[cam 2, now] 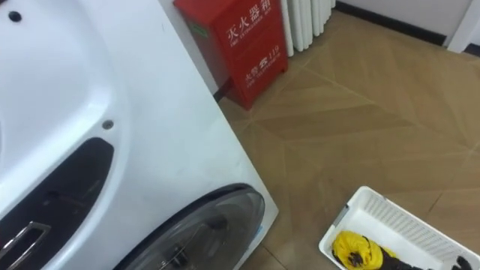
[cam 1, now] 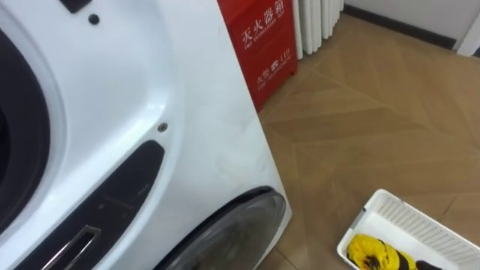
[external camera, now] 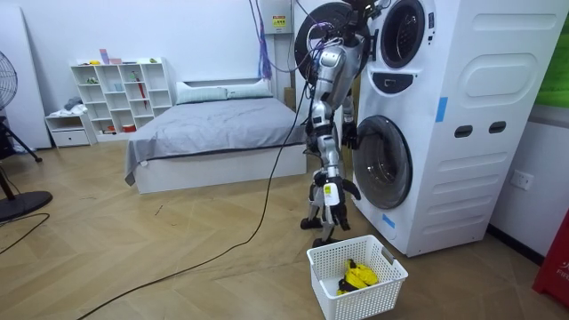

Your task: Pick clothes from washing machine

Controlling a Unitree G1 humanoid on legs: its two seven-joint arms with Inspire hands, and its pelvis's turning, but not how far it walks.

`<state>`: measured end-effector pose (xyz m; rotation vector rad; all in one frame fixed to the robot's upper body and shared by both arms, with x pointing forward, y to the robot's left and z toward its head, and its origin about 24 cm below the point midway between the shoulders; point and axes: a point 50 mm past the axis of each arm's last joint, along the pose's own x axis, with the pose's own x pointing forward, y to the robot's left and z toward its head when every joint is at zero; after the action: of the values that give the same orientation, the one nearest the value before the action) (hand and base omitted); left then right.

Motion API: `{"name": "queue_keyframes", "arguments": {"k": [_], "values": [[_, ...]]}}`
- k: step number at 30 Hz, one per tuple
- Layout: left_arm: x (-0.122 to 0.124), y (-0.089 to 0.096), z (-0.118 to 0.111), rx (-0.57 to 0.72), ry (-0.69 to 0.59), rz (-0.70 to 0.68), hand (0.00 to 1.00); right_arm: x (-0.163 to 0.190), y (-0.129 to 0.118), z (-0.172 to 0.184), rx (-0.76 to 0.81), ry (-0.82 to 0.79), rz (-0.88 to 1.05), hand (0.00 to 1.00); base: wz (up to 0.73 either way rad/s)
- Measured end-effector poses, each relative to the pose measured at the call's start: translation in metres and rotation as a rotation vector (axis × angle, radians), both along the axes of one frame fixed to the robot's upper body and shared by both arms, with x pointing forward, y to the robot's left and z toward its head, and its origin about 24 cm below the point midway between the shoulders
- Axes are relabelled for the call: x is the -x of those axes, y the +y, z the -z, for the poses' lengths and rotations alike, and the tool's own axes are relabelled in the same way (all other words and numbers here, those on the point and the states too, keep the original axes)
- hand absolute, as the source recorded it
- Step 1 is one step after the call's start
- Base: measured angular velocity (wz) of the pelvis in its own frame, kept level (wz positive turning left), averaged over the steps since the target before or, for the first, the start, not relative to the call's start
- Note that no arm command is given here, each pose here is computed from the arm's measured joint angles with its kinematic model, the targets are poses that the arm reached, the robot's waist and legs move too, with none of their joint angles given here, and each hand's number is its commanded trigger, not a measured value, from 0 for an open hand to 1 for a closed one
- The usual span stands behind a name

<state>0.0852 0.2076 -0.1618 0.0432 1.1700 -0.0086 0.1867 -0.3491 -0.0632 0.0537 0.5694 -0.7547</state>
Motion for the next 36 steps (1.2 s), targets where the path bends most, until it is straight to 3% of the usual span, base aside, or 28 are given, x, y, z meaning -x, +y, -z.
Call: {"name": "queue_keyframes", "arguments": {"k": [13, 22, 29, 36], "values": [[0.001, 0.002, 0.0, -0.003, -0.001, -0.007, 0.0, 0.004, -0.007, -0.004, 0.037, 0.006, 0.011, 0.0, 0.04], [0.003, 0.005, -0.001, -0.004, -0.009, -0.023, 0.0, 0.049, -0.005, 0.021, 0.015, 0.15, -0.015, 0.0, 0.18], [0.016, 0.008, 0.0, -0.015, 0.009, -0.032, 0.0, 0.089, 0.048, 0.065, -0.139, 0.33, -0.202, 0.0, 0.42], [0.02, 0.007, 0.001, -0.069, 0.012, -0.066, 0.0, 0.101, 0.088, 0.086, -0.257, 0.44, -0.335, 0.0, 0.56]]}}
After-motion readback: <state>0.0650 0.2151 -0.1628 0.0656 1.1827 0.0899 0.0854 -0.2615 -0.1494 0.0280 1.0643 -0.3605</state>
